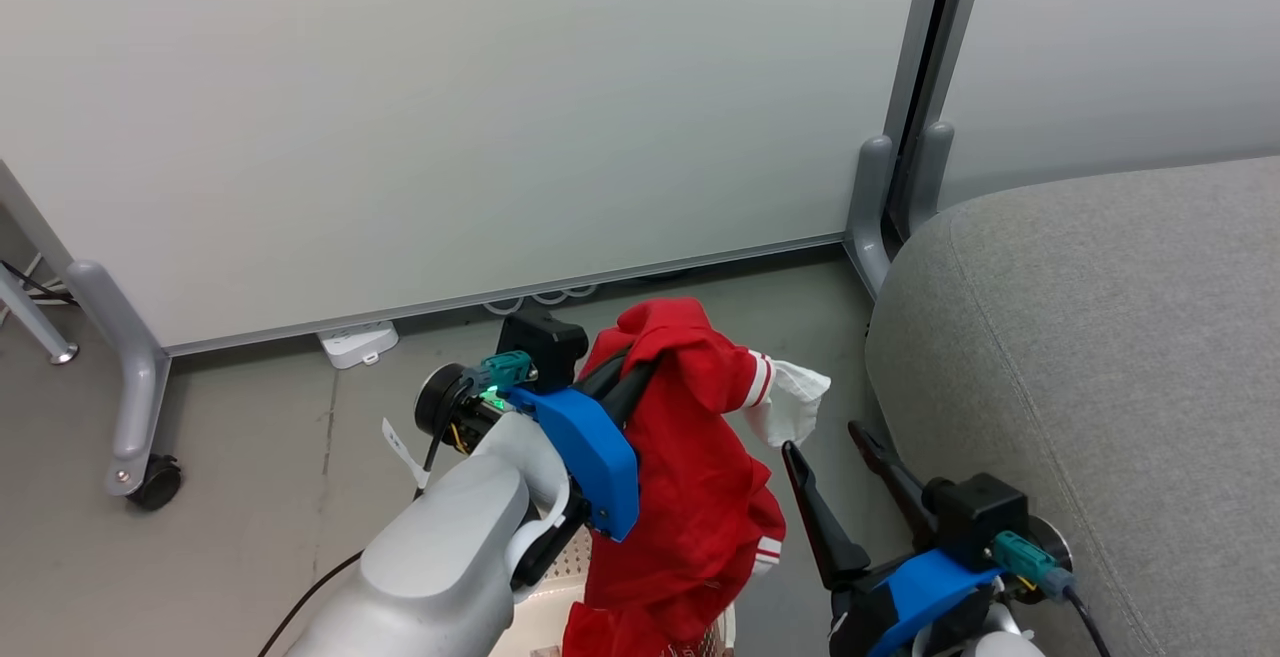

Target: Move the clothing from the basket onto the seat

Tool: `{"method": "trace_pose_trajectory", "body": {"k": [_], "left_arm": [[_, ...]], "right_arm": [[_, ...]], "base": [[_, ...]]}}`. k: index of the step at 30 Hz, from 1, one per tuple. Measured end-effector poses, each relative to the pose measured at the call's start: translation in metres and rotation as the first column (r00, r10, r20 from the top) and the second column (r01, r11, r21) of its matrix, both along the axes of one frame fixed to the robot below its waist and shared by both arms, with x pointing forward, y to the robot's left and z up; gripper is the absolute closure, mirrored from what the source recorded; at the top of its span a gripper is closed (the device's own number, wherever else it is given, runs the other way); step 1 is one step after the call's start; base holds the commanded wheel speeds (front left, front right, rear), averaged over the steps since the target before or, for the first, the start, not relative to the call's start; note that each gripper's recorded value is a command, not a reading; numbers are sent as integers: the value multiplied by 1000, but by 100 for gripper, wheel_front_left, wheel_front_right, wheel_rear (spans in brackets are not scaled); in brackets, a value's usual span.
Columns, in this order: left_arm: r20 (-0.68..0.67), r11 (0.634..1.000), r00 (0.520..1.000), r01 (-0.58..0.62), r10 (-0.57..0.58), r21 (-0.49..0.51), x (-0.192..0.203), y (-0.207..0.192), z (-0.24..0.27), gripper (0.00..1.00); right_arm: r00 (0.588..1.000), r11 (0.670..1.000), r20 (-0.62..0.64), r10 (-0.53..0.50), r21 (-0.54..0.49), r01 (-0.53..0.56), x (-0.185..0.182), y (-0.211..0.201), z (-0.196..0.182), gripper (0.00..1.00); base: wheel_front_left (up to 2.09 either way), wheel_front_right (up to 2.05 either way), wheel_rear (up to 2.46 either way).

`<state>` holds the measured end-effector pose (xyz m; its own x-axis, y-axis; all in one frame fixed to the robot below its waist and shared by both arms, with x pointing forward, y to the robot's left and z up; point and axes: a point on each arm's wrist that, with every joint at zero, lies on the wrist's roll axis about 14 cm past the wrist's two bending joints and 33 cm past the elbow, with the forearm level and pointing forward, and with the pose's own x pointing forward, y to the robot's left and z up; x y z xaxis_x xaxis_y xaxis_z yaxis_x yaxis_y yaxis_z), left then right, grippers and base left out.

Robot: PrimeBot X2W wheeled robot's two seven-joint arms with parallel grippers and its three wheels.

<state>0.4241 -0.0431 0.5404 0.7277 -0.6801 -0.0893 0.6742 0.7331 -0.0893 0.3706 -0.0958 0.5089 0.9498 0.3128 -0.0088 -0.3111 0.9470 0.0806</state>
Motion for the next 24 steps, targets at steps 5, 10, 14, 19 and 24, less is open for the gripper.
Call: {"method": "trace_pose_trajectory", "body": {"k": [5, 10, 14, 19, 24], "left_arm": [[-8, 1000, 1000, 6, -6, 1, -2, -1, -3, 100], [-3, 1000, 1000, 17, -17, 0, -3, -3, -1, 100], [-6, 1000, 1000, 24, -24, -3, -4, -5, -1, 100], [-7, 999, 999, 40, -40, -7, -7, -7, -1, 100], [-6, 999, 999, 51, -52, -7, -10, -9, 0, 100]], "right_arm": [[999, 999, -41, 32, -21, -33, 1, 10, -10, 0], [992, 994, -92, 87, -53, -92, 7, 26, -20, 0], [982, 986, -131, 135, -77, -146, 11, 40, -28, 0], [966, 971, -176, 187, -113, -209, 16, 56, -39, 0], [955, 959, -201, 218, -138, -248, 21, 65, -44, 0]], "base": [[0, 0, 0], [0, 0, 0], [0, 0, 0], [0, 0, 0], [0, 0, 0]]}}
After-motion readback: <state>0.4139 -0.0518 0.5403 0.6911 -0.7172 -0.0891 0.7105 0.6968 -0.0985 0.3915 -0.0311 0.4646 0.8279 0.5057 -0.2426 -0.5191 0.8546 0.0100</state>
